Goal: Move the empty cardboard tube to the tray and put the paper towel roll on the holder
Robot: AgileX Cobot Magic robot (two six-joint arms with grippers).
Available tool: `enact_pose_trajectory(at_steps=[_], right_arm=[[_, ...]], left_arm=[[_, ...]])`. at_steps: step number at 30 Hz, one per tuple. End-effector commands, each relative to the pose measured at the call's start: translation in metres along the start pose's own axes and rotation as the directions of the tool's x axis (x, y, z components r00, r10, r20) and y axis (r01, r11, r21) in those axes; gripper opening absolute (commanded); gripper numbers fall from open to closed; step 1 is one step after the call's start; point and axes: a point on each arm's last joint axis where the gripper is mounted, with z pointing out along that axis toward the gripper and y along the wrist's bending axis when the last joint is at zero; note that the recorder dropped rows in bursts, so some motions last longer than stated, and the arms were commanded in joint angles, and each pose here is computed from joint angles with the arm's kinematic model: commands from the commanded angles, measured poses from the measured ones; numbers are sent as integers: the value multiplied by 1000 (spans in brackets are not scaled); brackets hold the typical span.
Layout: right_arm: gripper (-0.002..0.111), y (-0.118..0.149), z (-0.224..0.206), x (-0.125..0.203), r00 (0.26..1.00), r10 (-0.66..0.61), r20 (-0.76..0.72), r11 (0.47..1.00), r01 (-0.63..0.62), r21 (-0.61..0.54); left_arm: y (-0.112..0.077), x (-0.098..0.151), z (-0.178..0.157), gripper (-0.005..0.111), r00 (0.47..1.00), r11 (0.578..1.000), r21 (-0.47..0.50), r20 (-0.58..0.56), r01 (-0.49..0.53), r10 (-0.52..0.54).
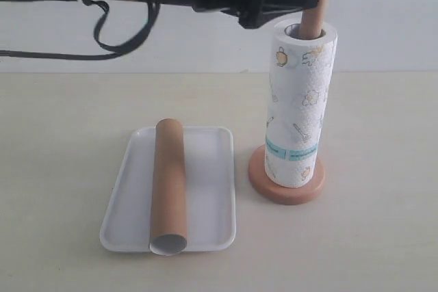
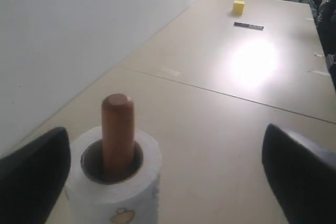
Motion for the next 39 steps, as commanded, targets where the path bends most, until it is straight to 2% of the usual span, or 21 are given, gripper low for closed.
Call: enact_pose_trajectory(at_steps=[1, 4, 7, 8, 11, 14, 21, 25, 28, 30, 33, 39], right_arm=[[0, 0, 0, 0, 1000, -8, 4, 1000, 8, 6], [0, 0, 0, 0, 1000, -8, 4, 1000, 8, 6], [0, 0, 0, 0, 1000, -8, 4, 1000, 8, 6], [0, 0, 0, 0, 1000, -8, 4, 1000, 8, 6], [0, 0, 0, 0, 1000, -8, 4, 1000, 8, 6], [0, 0, 0, 0, 1000, -8, 4, 1000, 8, 6], [0, 0, 0, 0, 1000, -8, 4, 1000, 8, 6], [0, 0, 0, 0, 1000, -8, 4, 1000, 8, 6], [0, 0, 0, 0, 1000, -8, 4, 1000, 8, 6], [0, 0, 0, 0, 1000, -8, 4, 1000, 8, 6], [0, 0, 0, 0, 1000, -8, 4, 1000, 8, 6], [0, 0, 0, 0, 1000, -8, 4, 1000, 8, 6]], left_arm=[[-26, -22, -27, 73, 998, 994, 90, -12, 54, -53], [-50, -29, -44, 45, 999, 965, 256, -19, 48, -45], [-75, -35, -61, 14, 998, 894, 444, -47, 58, -41], [-82, -35, -67, 4, 998, 859, 509, -58, 54, -28], [-92, -30, -78, 4, 996, 846, 528, -77, 78, -43], [-102, -14, -89, 4, 992, 842, 527, -107, 111, -64], [-112, 44, -114, 4, 973, 928, 306, -157, 212, -170], [-113, 79, -134, 4, 968, 971, 85, -139, 224, -211], [-113, 105, -150, 4, 964, 969, -71, -107, 236, -242], [-118, 117, -162, 4, 972, 969, -121, -76, 214, -224], [-126, 138, -177, 4, 966, 953, -168, -21, 251, -258], [-144, 164, -205, 4, 974, 957, -191, 102, 217, -200]])
